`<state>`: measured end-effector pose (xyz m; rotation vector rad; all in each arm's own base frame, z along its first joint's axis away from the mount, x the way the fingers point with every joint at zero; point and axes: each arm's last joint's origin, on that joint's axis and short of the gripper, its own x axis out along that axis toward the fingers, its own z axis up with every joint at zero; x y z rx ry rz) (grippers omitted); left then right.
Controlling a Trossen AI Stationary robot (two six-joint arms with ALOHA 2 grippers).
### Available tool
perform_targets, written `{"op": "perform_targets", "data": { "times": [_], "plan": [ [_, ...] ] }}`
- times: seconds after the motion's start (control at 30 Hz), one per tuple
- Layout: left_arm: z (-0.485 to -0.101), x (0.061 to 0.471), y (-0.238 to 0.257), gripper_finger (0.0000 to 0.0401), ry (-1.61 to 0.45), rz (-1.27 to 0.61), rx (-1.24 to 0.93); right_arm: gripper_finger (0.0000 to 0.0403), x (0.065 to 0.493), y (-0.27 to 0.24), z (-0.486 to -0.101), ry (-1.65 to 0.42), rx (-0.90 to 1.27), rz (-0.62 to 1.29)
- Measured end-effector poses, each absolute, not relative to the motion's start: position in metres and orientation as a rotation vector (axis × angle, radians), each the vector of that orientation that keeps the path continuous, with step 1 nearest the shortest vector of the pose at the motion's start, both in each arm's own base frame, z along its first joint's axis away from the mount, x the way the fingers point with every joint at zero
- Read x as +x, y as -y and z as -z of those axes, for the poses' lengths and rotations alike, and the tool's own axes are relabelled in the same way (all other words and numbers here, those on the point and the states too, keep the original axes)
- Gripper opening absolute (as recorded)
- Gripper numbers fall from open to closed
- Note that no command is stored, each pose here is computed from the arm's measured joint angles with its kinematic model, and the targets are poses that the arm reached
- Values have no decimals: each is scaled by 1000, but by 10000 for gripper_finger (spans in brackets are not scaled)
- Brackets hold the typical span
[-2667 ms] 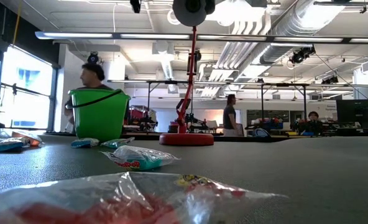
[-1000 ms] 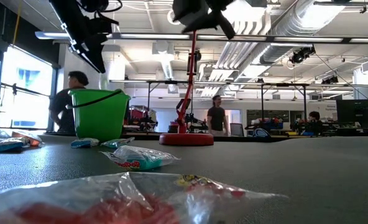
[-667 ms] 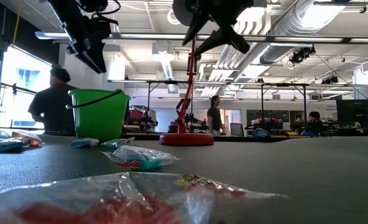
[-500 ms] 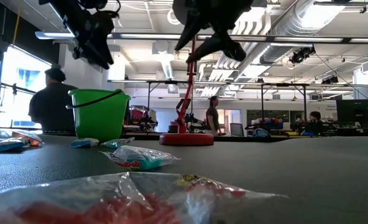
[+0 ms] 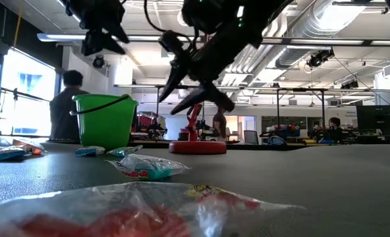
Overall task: Sort candy
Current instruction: Put the blue gummy into the green bucket
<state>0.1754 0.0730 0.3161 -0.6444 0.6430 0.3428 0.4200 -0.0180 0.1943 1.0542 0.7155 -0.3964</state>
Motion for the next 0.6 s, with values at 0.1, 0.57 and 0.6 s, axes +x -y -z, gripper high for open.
{"op": "perform_targets", "data": {
  "times": [0.1,0.57,0.6],
  "plan": [
    [-325,178,-63,131,-573,-294,-644,142,430,19,-181,-711,1073,323],
    [-311,184,-14,131,-798,52,-285,142,400,0,-186,-1020,831,274],
    [-311,186,-11,131,-796,92,-217,142,396,-2,-190,-1040,820,273]
  ]
}}
